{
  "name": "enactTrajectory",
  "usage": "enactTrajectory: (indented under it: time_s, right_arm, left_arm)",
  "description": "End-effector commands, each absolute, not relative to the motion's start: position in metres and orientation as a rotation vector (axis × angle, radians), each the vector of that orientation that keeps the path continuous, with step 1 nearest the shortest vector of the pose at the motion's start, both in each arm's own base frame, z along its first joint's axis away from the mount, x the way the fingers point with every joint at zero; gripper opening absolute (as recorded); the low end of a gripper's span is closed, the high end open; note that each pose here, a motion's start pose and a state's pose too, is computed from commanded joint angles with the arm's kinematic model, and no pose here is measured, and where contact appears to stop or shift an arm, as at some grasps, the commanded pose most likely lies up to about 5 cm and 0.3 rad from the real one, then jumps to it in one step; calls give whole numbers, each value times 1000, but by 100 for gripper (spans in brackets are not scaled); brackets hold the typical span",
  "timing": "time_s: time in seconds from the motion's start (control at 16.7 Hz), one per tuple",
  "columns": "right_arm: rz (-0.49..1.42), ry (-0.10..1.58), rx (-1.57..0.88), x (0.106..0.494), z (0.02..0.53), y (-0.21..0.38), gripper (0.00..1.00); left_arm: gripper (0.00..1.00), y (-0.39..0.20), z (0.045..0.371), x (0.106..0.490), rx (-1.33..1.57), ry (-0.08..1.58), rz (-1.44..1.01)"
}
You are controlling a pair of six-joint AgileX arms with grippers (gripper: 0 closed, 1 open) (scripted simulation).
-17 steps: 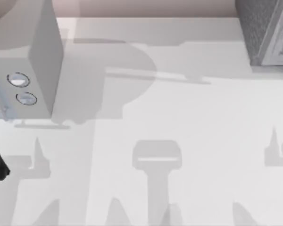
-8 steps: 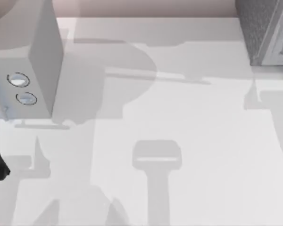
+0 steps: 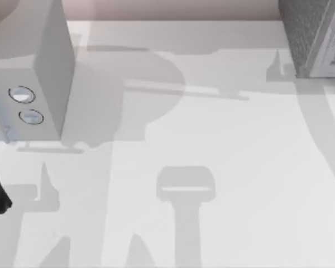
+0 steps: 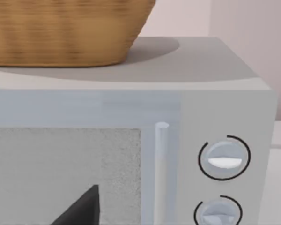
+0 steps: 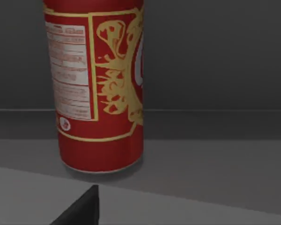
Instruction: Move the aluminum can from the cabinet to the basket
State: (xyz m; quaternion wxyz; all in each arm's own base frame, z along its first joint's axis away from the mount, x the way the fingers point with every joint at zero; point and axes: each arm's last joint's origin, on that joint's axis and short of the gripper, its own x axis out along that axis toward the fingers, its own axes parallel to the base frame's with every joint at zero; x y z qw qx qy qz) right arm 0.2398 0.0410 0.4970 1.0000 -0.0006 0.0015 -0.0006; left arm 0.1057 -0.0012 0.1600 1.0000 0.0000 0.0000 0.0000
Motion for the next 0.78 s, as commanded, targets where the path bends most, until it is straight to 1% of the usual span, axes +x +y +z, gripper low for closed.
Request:
enactTrajectory:
  time_s: [0.24, 0.6, 0.78]
  right_arm:
    - [0, 0, 0, 256, 510, 47, 100]
    - [-4, -4, 0, 256, 510, 47, 100]
    - [-13, -8, -2, 273, 511, 60, 100]
  left_arm:
    - [100, -1, 160, 106, 0, 0, 0]
    - [100, -1, 160, 106, 0, 0, 0]
    - [100, -1, 160, 106, 0, 0, 0]
